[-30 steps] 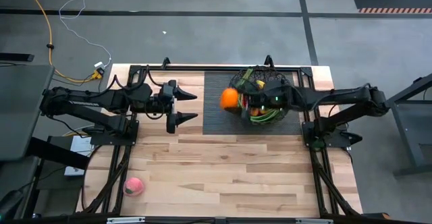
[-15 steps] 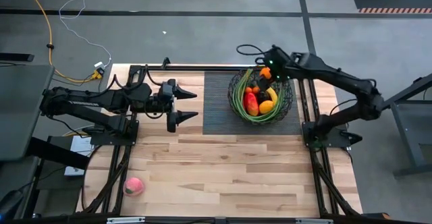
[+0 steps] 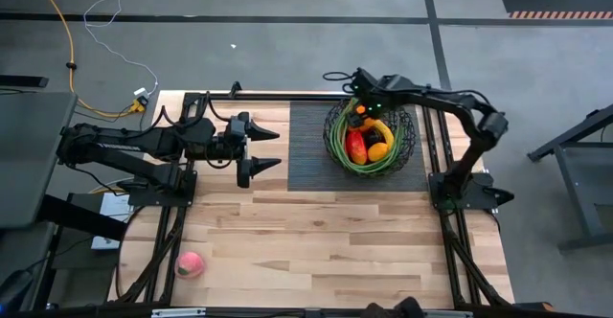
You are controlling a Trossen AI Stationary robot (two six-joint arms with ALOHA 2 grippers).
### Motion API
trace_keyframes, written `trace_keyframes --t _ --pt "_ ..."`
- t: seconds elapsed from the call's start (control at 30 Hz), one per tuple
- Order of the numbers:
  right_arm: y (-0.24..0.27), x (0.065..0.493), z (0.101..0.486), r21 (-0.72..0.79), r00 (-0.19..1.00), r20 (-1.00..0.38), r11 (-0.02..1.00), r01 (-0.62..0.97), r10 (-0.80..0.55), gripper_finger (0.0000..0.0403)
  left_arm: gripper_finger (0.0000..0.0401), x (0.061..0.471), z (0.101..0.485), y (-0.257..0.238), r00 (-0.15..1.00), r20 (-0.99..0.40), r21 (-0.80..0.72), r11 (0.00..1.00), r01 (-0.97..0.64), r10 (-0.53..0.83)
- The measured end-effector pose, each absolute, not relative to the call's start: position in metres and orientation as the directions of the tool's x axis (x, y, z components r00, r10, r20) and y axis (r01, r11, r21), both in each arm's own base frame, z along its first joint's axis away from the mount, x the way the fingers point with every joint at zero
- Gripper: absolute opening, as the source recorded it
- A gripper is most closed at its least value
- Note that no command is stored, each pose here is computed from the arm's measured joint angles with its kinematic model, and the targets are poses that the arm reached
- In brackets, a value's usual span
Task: Build produce basket
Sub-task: Put the orange into the black basket
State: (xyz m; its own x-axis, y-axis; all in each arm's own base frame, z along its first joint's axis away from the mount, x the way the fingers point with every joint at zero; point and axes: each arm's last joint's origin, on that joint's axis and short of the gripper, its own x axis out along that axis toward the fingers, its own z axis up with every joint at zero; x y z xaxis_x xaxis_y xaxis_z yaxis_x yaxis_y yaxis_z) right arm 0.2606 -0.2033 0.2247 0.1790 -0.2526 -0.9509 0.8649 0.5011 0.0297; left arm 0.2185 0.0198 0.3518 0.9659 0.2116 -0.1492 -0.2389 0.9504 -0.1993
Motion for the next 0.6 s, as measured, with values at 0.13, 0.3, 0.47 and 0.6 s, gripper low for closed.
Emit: trace_keyframes --t 0.13,0.3,0.47,0.6 --pt "-0.2065 0.2648 0.2148 0.02 0.164 -0.956 0.507 0.862 -0.242 0.0341 0.0348 0.2185 0.3518 0.0199 0.966 -0.15 -0.199 0.95 -0.239 0.212" --pt "-0.2083 0.267 0.2141 0.02 0.176 -0.951 0.515 0.857 -0.256 0.0342 0.0348 0.2185 0.3518 0.0201 0.964 -0.149 -0.197 0.948 -0.248 0.221" --pt "-0.2087 0.2685 0.2133 0.046 0.197 -0.949 0.512 0.858 -0.245 0.0342 0.0348 0.2184 0.3518 0.0205 0.961 -0.148 -0.196 0.946 -0.26 0.234" --pt "-0.2089 0.2689 0.2133 0.053 0.202 -0.948 0.505 0.862 -0.245 0.0342 0.0348 0.2185 0.3518 0.0205 0.961 -0.149 -0.203 0.944 -0.26 0.233"
